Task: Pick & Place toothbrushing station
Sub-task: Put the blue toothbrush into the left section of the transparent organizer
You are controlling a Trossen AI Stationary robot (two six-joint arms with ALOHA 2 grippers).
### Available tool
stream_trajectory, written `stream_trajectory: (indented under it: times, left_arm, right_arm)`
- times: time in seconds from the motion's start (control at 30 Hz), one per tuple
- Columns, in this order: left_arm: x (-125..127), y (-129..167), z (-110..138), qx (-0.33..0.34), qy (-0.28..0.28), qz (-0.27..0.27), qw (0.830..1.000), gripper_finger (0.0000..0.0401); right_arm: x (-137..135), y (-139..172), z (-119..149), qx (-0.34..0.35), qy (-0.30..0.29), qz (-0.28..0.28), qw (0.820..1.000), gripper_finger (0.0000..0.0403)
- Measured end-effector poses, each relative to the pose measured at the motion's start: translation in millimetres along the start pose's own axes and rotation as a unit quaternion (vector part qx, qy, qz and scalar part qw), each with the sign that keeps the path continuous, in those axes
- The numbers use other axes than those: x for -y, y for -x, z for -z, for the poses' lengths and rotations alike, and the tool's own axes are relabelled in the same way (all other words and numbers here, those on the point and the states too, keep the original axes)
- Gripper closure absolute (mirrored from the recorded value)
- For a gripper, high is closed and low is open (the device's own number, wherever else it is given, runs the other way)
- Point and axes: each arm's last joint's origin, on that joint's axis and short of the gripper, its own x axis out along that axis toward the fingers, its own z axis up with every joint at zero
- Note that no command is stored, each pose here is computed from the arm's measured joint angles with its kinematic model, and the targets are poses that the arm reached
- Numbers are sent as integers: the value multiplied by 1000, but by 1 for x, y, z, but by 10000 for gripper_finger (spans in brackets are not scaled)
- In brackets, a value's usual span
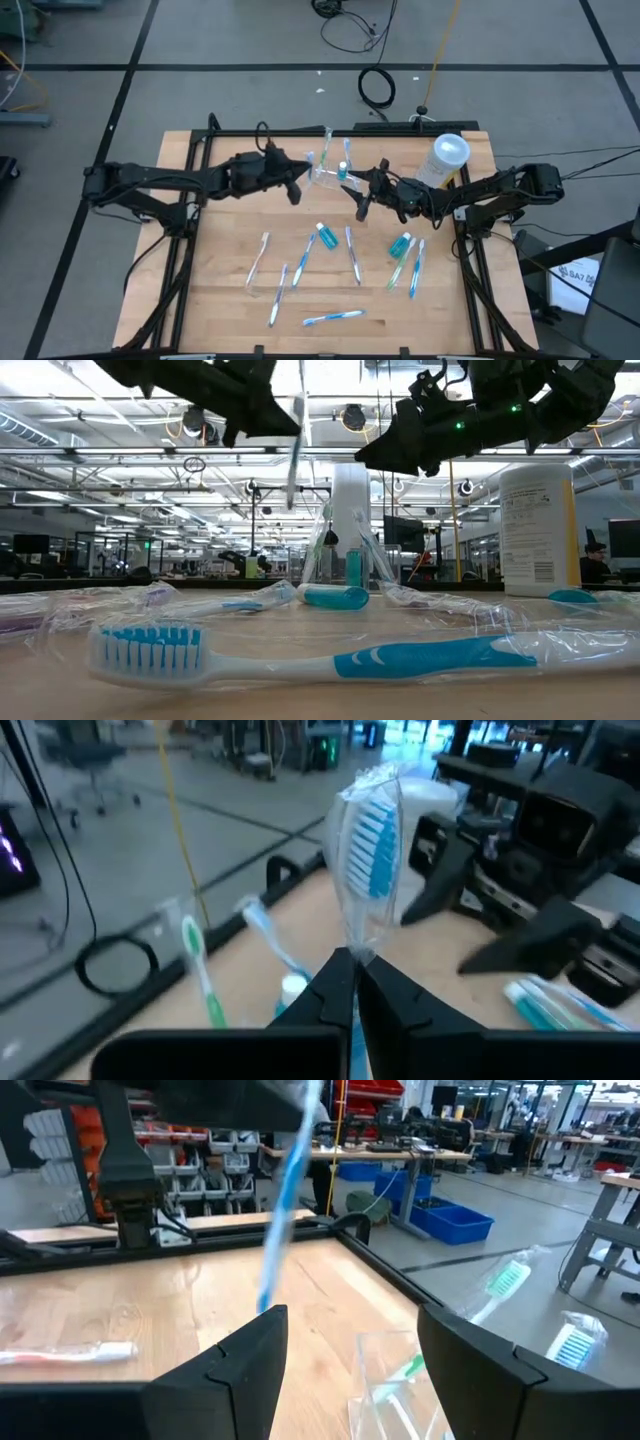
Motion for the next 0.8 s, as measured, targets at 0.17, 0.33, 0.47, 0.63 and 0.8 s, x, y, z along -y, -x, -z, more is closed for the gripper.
stream_trajectory:
  times: [0.17, 0.33, 0.47, 0.63, 0.8]
  left_arm:
    - [-11, -23, 1, 57, -26, -27, 998, 397]
    - [-29, -46, 15, 60, -27, -59, 996, 398]
    - [-44, -59, 30, 35, -22, -86, 995, 399]
    - [-58, -73, 47, 13, -18, -107, 994, 398]
    - [-61, -84, 67, -21, -35, -110, 993, 396]
  right_arm:
    - [0, 0, -3, 13, -5, 0, 1000, 183]
    - [0, 0, -3, 13, -4, 0, 1000, 183]
    - [0, 0, -3, 12, -3, 0, 1000, 183]
    - [0, 0, -3, 12, 3, 0, 1000, 183]
    - [0, 0, -3, 12, 5, 0, 1000, 183]
